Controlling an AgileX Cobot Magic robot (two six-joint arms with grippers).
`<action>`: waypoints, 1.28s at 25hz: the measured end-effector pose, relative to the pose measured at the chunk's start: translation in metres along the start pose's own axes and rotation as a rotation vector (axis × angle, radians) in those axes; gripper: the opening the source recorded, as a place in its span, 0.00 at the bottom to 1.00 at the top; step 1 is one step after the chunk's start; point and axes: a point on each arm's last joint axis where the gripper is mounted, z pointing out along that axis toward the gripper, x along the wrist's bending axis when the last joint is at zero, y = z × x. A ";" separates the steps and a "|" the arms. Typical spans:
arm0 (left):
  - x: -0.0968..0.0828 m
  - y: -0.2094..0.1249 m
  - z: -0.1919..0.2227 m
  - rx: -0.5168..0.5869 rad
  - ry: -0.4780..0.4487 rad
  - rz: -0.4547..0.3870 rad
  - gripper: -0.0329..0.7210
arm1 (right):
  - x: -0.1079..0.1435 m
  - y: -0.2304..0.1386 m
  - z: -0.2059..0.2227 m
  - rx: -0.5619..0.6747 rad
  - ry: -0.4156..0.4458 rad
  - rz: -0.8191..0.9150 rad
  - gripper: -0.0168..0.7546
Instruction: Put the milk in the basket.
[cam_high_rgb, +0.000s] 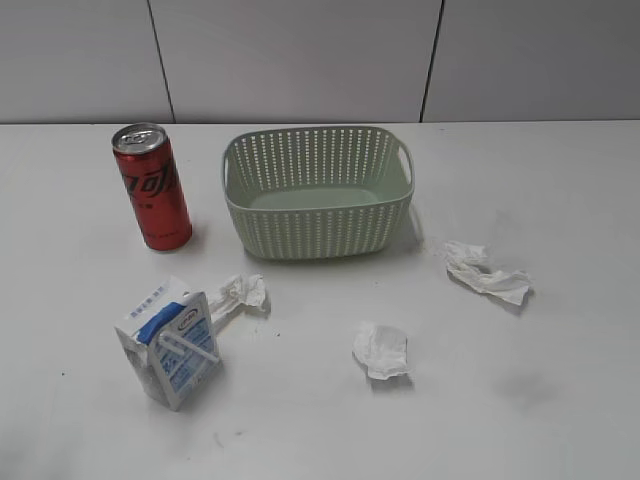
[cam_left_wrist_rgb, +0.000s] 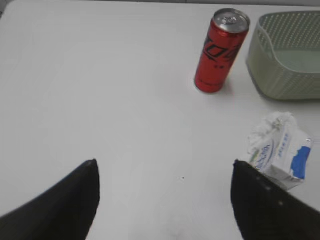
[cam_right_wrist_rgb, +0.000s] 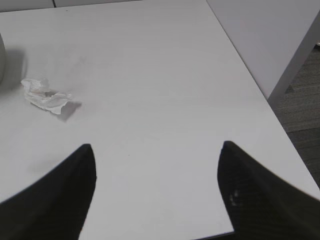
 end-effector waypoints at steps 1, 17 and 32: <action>-0.002 0.008 0.013 0.054 -0.039 -0.002 0.86 | 0.000 0.000 0.000 0.000 0.000 0.000 0.78; -0.099 0.067 0.151 0.591 -0.311 0.338 0.85 | 0.000 0.000 0.000 0.000 0.000 0.000 0.78; -0.121 0.016 0.238 0.838 -0.239 0.406 0.85 | 0.000 0.000 0.000 0.000 0.000 0.000 0.78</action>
